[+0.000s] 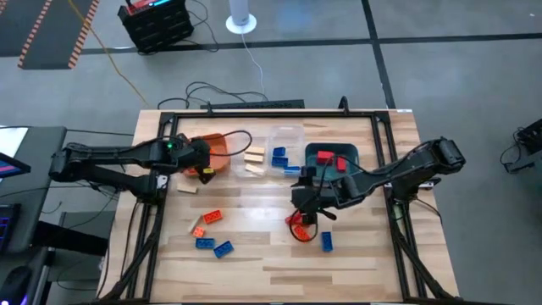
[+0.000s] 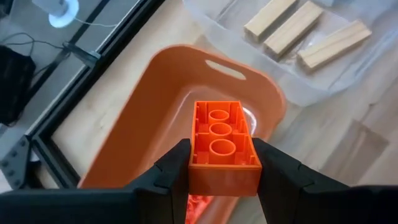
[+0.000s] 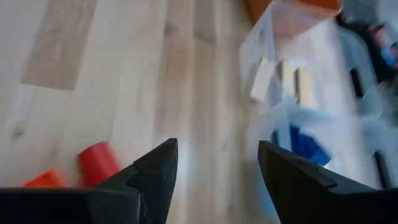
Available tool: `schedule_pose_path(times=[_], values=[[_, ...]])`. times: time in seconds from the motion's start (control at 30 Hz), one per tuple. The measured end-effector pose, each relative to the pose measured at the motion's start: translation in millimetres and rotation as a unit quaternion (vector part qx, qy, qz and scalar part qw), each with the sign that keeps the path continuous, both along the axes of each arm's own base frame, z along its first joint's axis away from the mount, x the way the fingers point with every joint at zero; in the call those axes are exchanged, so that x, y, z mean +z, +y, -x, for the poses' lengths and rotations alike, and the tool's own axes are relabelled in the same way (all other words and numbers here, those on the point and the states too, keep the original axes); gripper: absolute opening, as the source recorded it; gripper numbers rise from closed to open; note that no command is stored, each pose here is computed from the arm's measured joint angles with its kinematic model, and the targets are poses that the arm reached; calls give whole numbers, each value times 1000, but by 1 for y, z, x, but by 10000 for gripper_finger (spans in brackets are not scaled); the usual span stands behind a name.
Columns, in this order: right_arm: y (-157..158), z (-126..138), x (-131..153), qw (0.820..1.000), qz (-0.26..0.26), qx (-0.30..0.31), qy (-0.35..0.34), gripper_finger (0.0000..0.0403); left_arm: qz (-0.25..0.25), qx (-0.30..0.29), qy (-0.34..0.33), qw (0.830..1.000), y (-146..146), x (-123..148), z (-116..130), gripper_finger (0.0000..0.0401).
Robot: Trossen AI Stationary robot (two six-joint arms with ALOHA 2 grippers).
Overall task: Sort blocks
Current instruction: Put the orange game piece into the orange bin
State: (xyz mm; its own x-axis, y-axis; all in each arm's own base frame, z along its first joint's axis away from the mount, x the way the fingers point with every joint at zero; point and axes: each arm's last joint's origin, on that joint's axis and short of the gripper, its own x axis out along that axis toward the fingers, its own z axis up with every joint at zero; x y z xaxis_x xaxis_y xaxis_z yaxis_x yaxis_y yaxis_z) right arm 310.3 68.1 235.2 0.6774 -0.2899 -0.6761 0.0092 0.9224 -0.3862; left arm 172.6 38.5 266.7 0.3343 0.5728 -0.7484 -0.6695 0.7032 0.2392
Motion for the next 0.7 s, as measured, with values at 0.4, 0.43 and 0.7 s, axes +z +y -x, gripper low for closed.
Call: schedule_pose_path(times=[0.4,0.43,0.7], values=[[-55,2,0,998,59,-20,-25,256,-12,-26,23,999,1,9,1,135],[-60,2,5,997,62,-18,-34,256,-11,-26,30,999,1,7,2,135],[-110,8,39,988,-23,57,-143,256,-10,-2,76,997,4,-23,10,142]])
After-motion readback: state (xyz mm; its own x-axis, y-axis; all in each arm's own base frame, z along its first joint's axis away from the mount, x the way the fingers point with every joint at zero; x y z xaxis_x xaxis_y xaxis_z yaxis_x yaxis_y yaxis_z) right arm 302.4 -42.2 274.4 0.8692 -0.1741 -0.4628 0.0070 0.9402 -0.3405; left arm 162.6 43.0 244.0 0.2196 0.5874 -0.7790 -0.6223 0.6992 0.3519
